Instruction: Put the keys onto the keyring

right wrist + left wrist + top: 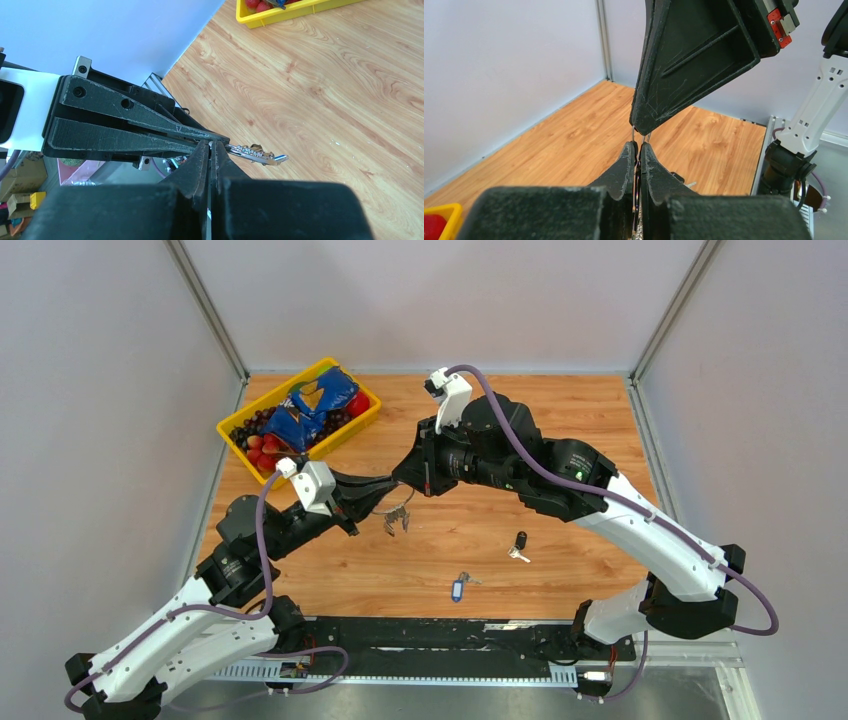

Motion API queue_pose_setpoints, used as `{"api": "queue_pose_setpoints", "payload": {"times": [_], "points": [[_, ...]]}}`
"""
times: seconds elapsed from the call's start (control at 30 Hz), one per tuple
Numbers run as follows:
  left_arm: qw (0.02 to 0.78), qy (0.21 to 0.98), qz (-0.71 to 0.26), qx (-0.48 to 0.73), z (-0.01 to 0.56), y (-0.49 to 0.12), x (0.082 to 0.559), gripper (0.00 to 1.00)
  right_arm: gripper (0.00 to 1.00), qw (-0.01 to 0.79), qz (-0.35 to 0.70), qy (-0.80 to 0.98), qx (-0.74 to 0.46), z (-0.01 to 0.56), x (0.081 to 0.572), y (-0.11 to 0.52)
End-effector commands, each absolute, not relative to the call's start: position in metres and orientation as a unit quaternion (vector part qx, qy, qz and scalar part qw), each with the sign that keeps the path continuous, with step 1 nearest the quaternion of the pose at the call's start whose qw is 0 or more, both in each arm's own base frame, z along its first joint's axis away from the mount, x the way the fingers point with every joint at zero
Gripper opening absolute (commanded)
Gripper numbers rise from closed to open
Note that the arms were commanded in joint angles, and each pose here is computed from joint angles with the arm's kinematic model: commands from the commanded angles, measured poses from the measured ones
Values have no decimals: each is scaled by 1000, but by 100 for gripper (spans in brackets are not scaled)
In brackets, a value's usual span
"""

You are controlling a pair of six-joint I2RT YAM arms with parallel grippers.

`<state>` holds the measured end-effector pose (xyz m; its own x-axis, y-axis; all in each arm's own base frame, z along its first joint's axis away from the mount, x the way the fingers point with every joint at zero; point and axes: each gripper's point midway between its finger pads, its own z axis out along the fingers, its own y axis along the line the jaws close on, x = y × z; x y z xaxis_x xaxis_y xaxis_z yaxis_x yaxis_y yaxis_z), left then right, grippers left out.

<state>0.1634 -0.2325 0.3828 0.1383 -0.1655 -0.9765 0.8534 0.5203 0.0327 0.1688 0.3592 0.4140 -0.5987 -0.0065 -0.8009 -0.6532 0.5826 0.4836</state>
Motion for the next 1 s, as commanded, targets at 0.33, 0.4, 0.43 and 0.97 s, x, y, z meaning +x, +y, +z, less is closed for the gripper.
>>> {"api": "queue_pose_setpoints", "payload": {"times": [0.33, 0.4, 0.43, 0.97], "points": [[673, 583, -340, 303, 365, -222, 174, 17, 0, 473, 458, 733, -173, 492, 166, 331], [673, 583, -339, 303, 364, -221, 174, 17, 0, 473, 458, 733, -173, 492, 166, 330], [673, 583, -340, 303, 365, -222, 174, 17, 0, 473, 458, 733, -173, 492, 166, 331], [671, 578, -347, 309, 366, -226, 173, 0, 0, 475, 459, 732, -169, 492, 165, 327]]}}
